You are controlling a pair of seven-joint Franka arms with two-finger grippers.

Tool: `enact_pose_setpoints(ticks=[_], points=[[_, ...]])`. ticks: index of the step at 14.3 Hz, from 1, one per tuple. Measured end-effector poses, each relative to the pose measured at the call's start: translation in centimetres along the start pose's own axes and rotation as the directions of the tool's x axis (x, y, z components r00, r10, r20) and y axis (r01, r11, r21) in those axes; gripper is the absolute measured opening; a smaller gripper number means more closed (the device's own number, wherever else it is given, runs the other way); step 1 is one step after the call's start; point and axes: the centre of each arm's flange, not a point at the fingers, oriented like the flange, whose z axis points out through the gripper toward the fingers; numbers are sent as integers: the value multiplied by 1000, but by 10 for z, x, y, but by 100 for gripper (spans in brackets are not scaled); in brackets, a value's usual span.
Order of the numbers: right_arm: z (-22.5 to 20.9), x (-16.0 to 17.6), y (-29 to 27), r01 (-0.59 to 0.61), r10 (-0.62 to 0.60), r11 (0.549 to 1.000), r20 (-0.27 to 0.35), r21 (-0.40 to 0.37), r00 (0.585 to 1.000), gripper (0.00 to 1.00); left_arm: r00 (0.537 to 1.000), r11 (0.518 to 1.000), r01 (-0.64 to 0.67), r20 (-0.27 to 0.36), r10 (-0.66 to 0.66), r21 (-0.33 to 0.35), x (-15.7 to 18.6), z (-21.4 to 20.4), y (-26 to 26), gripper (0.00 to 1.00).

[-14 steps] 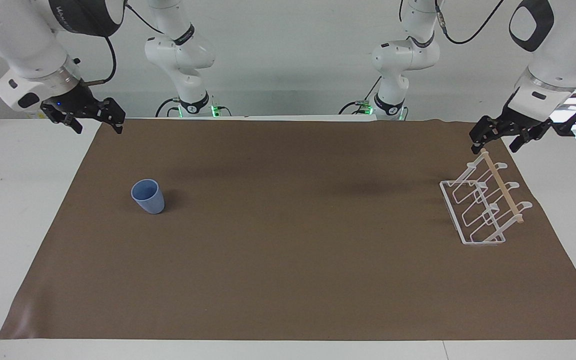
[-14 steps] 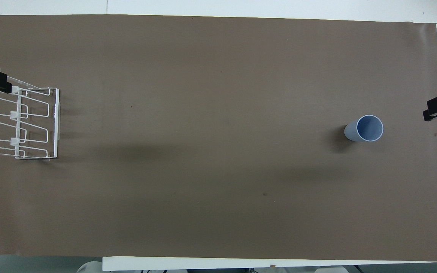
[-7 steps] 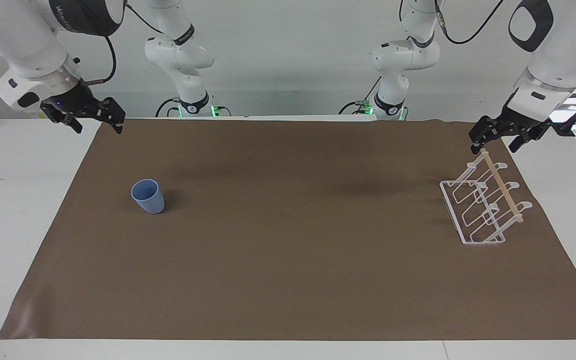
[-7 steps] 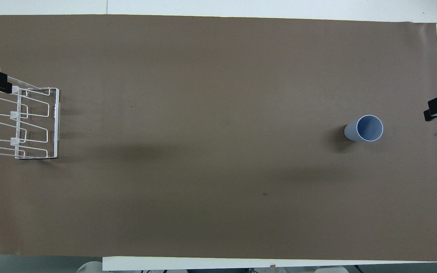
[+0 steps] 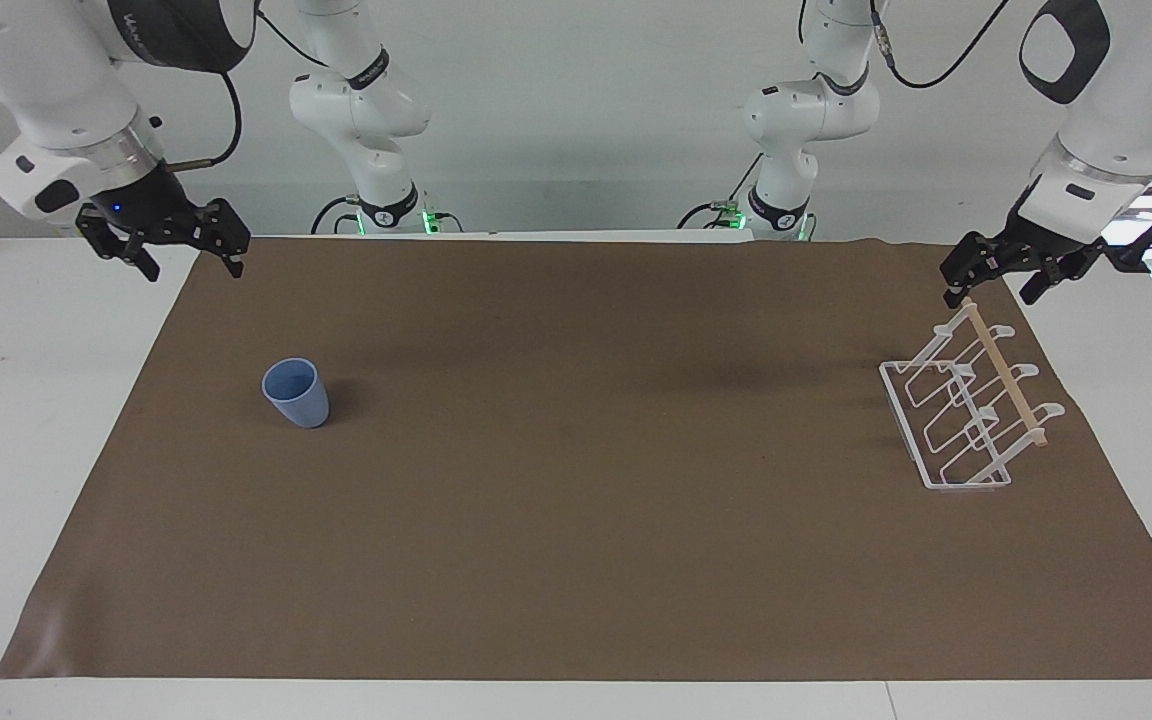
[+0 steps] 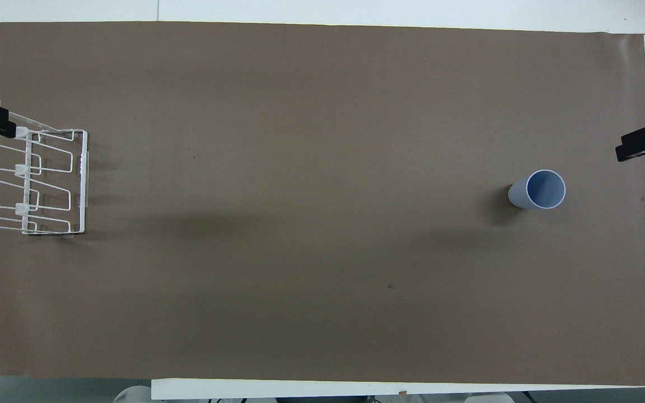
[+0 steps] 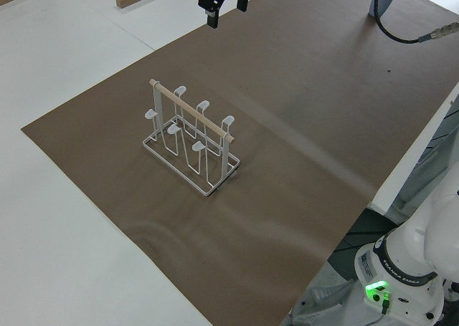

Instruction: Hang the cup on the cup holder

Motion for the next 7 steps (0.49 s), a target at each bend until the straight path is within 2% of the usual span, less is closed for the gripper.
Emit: enact_pose_setpoints(ticks=[4,7], points=[[96,20,16,10,-10,1000,-22,-3,1000,100,1000,1000,0,0,0,0,0,0,0,100],[157,15,22,15,-15,1000,15,8,1000,100,1000,1000,1,0,-1,0,0,0,0,100]])
